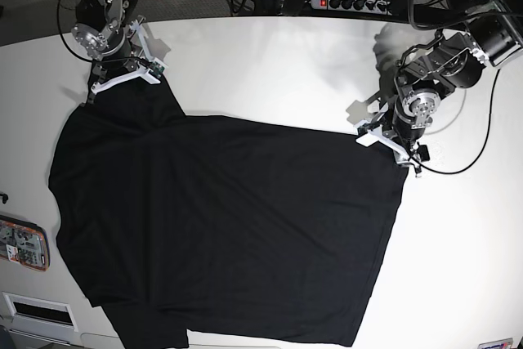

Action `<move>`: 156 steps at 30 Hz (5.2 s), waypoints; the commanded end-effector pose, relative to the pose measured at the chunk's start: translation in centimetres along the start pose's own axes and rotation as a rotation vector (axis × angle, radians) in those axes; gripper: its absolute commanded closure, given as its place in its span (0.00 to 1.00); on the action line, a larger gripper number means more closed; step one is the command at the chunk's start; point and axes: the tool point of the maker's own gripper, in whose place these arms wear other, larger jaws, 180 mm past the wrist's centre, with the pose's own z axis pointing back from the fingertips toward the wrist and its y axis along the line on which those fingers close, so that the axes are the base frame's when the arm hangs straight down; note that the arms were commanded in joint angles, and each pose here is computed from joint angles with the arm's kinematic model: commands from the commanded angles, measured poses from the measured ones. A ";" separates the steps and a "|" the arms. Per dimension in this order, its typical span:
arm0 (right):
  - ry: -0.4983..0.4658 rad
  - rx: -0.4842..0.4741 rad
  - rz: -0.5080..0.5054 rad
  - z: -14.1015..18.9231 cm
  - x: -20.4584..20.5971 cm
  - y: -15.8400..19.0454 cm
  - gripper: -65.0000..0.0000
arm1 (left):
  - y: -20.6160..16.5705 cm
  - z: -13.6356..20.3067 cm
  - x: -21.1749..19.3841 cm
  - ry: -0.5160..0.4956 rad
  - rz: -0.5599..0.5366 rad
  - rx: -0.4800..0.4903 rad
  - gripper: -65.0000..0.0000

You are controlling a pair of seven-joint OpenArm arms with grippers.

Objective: Fold the T-shirt properly
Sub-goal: 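Lower left gripper onto the opposite shoulder corner and grasp it, then lift both shoulder corners and drag them across the shirt toward the hem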

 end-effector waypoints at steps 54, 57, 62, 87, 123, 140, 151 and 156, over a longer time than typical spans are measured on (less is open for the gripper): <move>-0.091 -0.091 -0.185 1.5 0.3 -3.6 1.00 | 0.4 2.6 -2.0 0.169 0.118 0.147 1.00; -0.099 -0.109 -0.187 1.5 0.6 -4.4 1.00 | 1.6 2.7 -2.1 0.189 0.114 0.197 1.00; -0.155 -0.145 -0.220 1.5 2.2 -6.2 1.00 | 4.2 2.9 -1.9 0.224 0.163 0.285 1.00; -0.278 -0.233 -0.409 -4.3 6.1 -18.9 1.00 | 15.7 -2.0 1.2 0.186 0.263 0.409 1.00; -0.354 -0.116 -0.546 -9.4 9.9 -24.8 1.00 | 21.2 -4.1 4.2 0.041 0.244 0.439 1.00; -0.303 -0.102 -0.385 -11.8 12.0 -25.3 1.00 | 22.8 -3.2 3.3 0.050 0.311 0.564 1.00; -0.313 -0.202 -0.450 -11.3 11.4 -27.8 0.91 | 21.8 -4.0 2.0 0.112 0.276 0.579 1.00; -0.282 -0.346 -0.538 -10.8 9.6 -30.2 0.54 | 20.7 -4.4 1.9 0.144 0.200 0.576 1.00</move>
